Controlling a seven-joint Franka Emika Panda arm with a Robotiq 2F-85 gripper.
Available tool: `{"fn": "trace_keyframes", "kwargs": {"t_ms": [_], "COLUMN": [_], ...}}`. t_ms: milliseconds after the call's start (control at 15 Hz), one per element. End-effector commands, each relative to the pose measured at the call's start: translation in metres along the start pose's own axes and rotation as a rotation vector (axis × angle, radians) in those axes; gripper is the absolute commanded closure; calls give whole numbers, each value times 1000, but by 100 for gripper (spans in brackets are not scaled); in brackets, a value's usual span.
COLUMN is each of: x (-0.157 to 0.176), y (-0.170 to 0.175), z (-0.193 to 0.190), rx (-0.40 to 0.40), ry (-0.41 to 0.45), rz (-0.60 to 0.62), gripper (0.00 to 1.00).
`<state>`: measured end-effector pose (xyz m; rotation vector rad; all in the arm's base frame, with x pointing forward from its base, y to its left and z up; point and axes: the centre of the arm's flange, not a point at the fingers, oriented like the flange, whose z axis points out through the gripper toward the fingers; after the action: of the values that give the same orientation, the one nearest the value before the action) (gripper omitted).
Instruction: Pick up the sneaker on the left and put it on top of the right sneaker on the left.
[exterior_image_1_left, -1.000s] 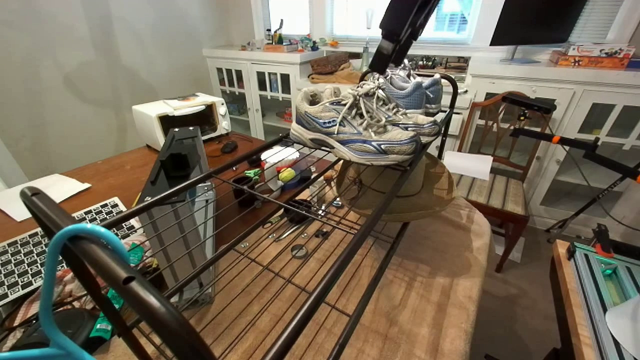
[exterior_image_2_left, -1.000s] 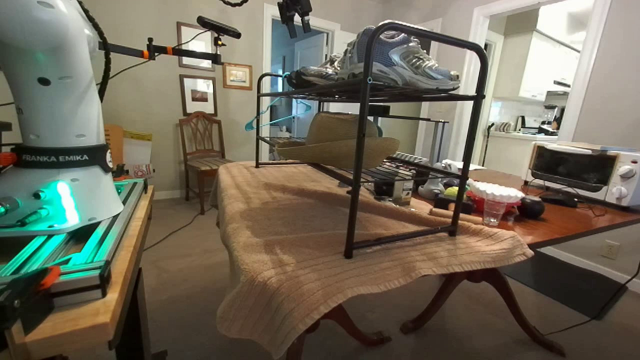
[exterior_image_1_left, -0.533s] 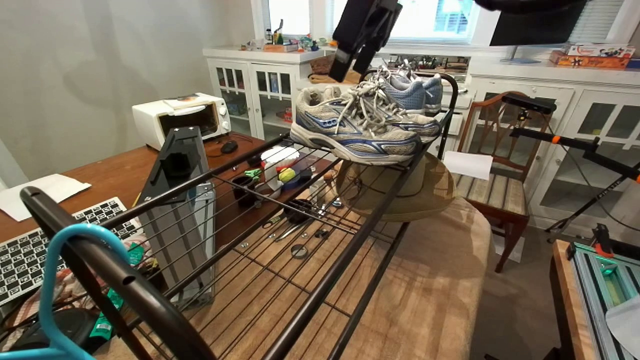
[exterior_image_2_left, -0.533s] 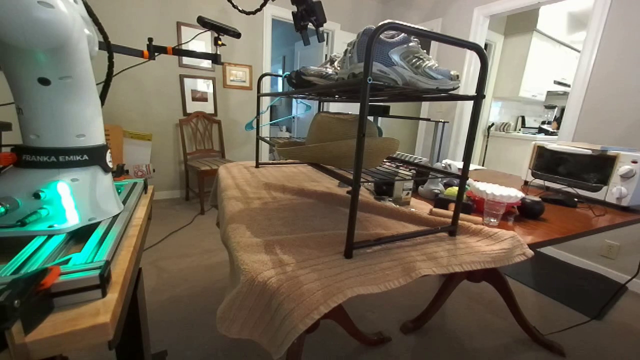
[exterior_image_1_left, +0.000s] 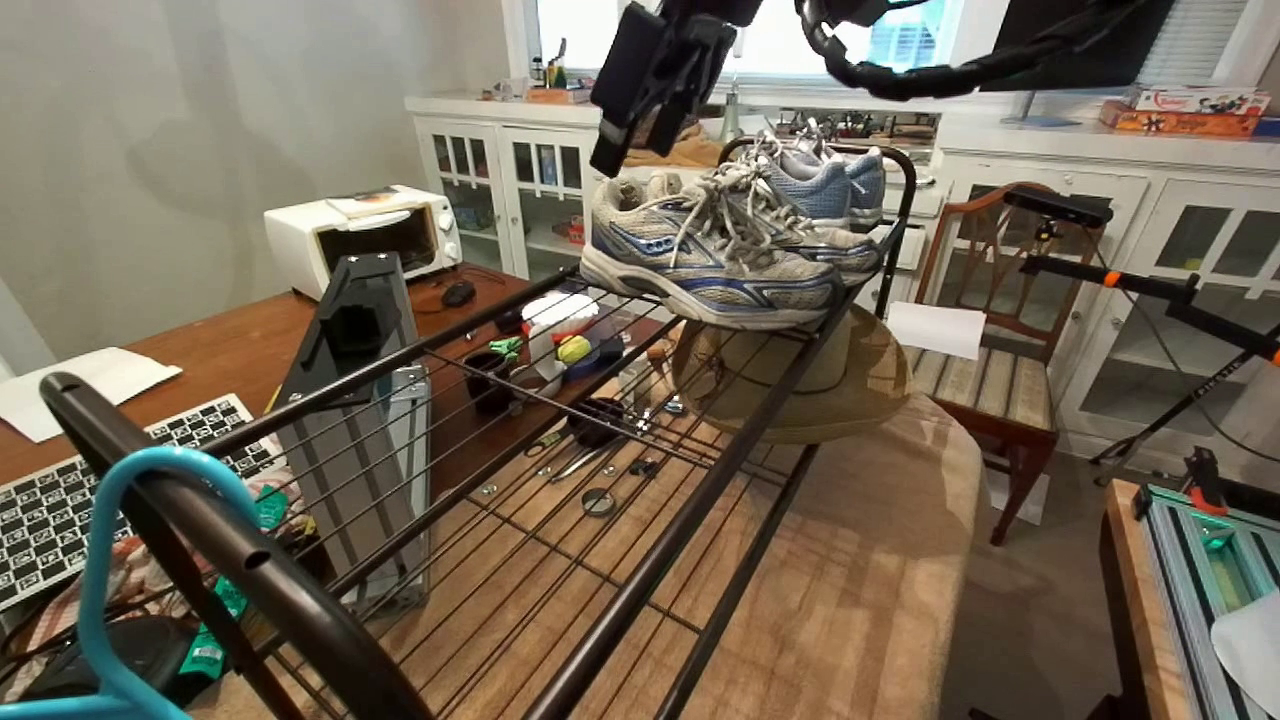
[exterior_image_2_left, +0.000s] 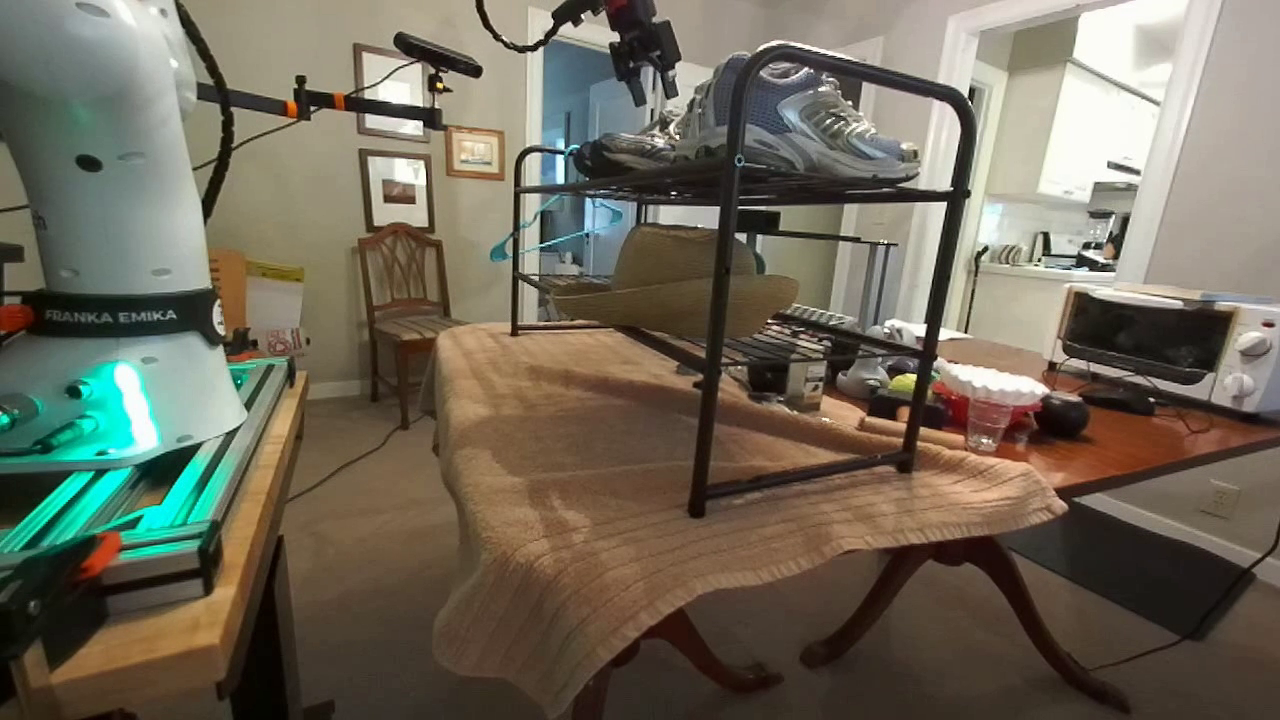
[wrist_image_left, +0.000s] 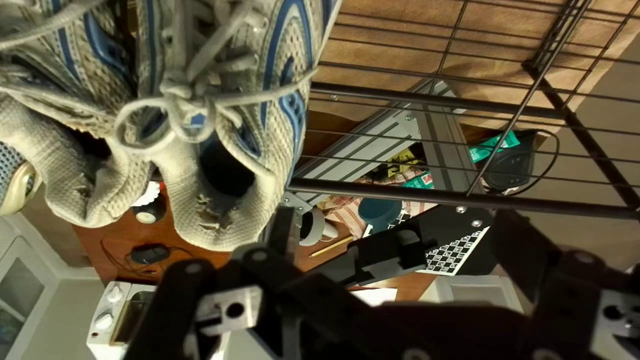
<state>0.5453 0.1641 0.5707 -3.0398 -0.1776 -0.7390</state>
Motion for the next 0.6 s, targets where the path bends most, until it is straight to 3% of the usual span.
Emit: {"fn": "trace_keyframes", "kwargs": {"t_ms": [0, 533], "x": [22, 30], "y": [-5, 4], "z": [14, 29], "rx": [-44, -155], "ry": [2, -71], "rz": [34, 163], "gripper": [0, 0]}}
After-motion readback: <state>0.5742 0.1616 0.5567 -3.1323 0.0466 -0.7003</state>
